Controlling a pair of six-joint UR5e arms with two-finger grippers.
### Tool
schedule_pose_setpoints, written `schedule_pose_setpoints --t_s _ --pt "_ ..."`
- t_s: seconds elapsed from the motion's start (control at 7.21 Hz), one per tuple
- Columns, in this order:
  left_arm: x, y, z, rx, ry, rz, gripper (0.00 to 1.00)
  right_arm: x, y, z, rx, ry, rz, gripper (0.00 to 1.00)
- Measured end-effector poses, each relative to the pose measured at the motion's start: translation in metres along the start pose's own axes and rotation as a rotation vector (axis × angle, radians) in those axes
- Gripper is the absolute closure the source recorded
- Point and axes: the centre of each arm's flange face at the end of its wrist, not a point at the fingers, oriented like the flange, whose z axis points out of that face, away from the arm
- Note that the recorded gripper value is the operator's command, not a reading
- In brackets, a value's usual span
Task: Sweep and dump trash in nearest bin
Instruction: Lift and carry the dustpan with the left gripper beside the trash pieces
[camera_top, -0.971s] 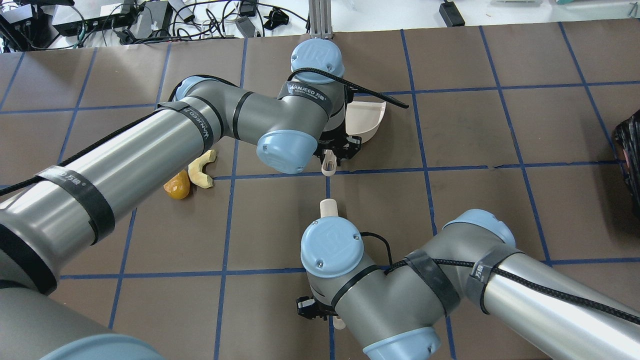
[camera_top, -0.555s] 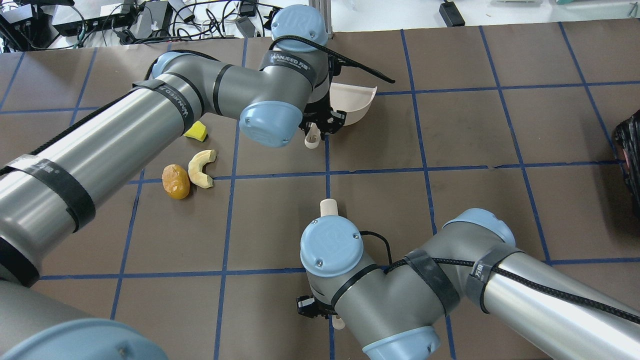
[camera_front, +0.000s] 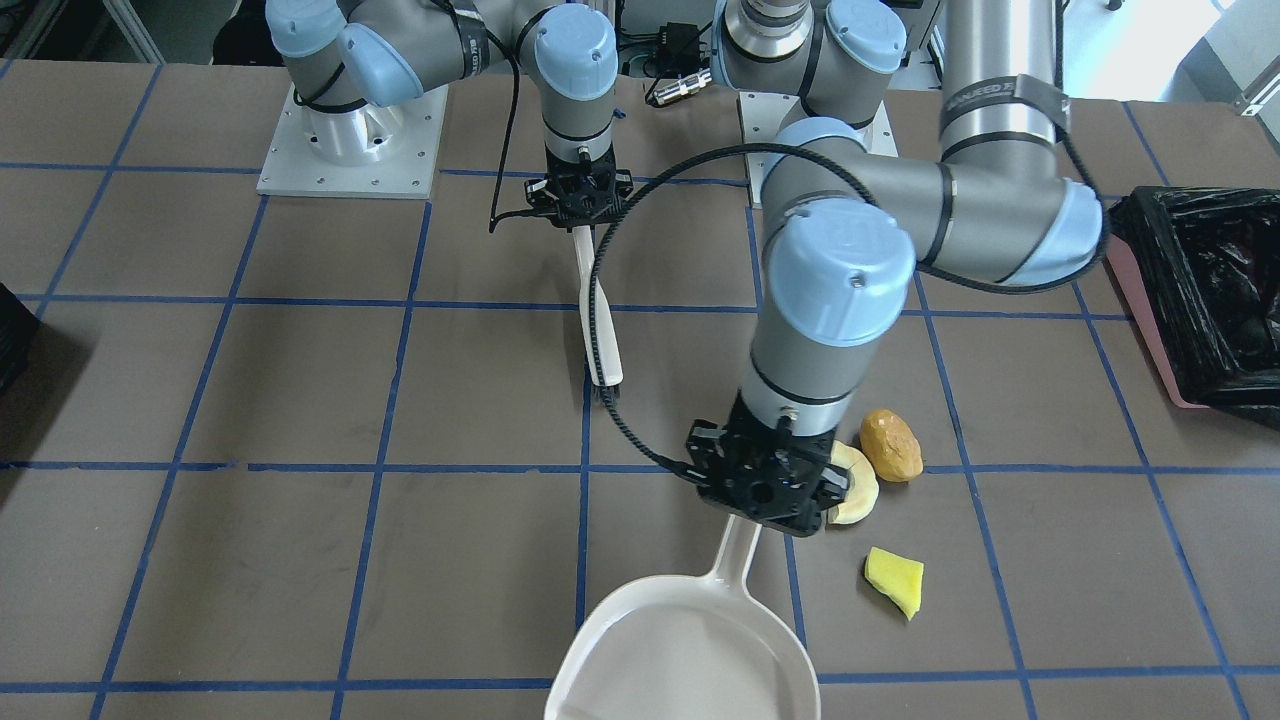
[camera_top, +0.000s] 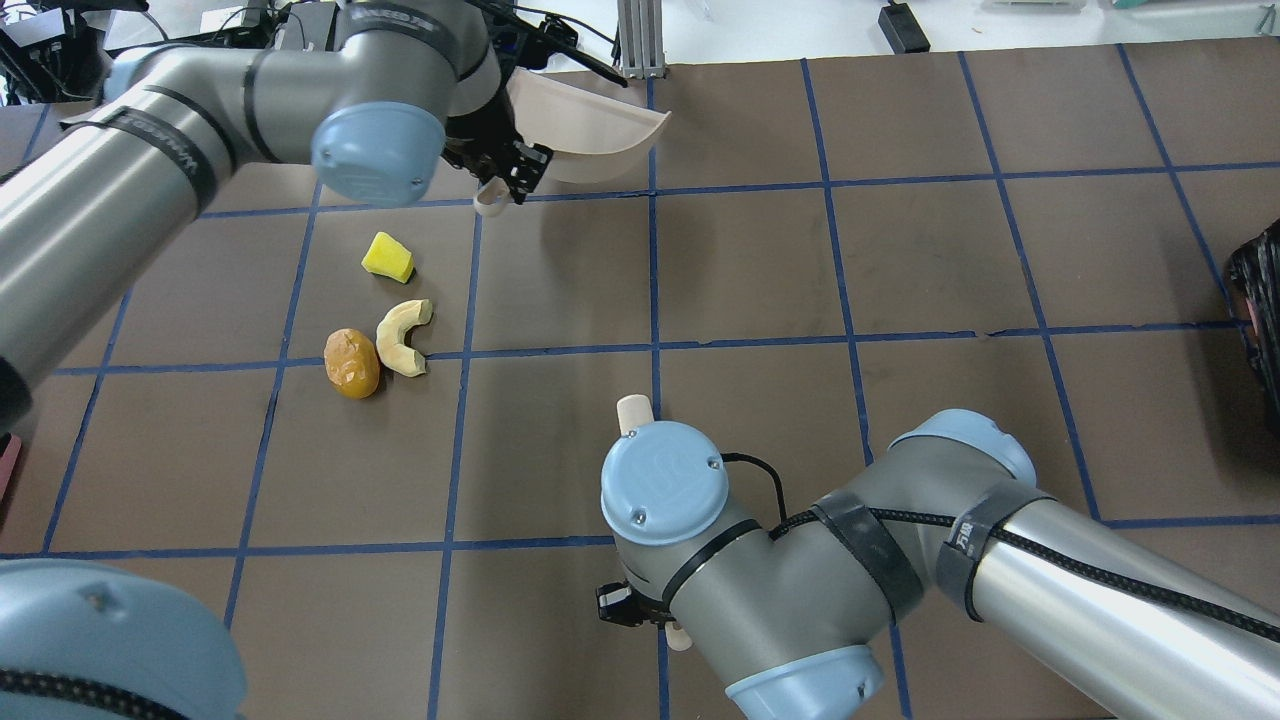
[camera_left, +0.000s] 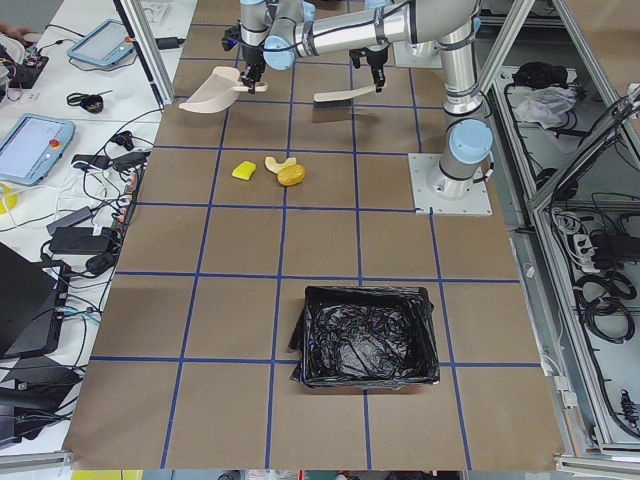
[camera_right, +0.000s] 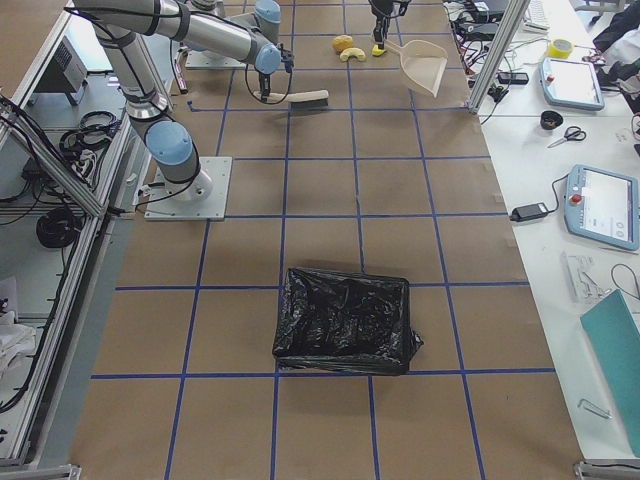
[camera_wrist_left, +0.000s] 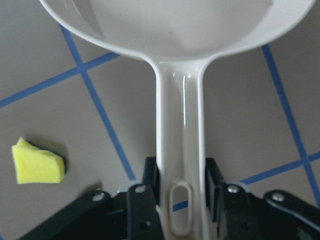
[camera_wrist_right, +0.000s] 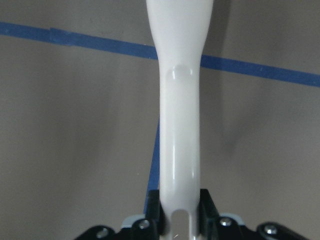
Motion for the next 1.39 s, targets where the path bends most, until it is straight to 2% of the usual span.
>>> schedule_pose_setpoints --t_s 0.28,0.56,0.83,1.11,1.39 --pt "-0.103 0.041 -0.021 -0.044 -0.002 0.179 1.00 0.005 -0.005 -0.016 0.029 -0.014 0.068 1.00" --pt "-0.193 0.098 -0.035 -0.090 0.019 0.350 1.00 0.011 -0.006 -0.028 0.046 -0.027 0.181 1.00" --pt "-0.297 0.181 -0.039 -0.100 0.047 0.519 1.00 0.014 -0.014 -0.041 0.077 -0.052 0.288 1.00" --pt "-0.374 0.261 -0.030 -0.090 0.083 0.676 1.00 0.015 -0.019 -0.046 0.092 -0.061 0.327 1.00" --pt "-0.412 0.299 -0.017 -0.082 0.085 0.815 1.00 0.012 -0.024 -0.055 0.102 -0.066 0.334 1.00"
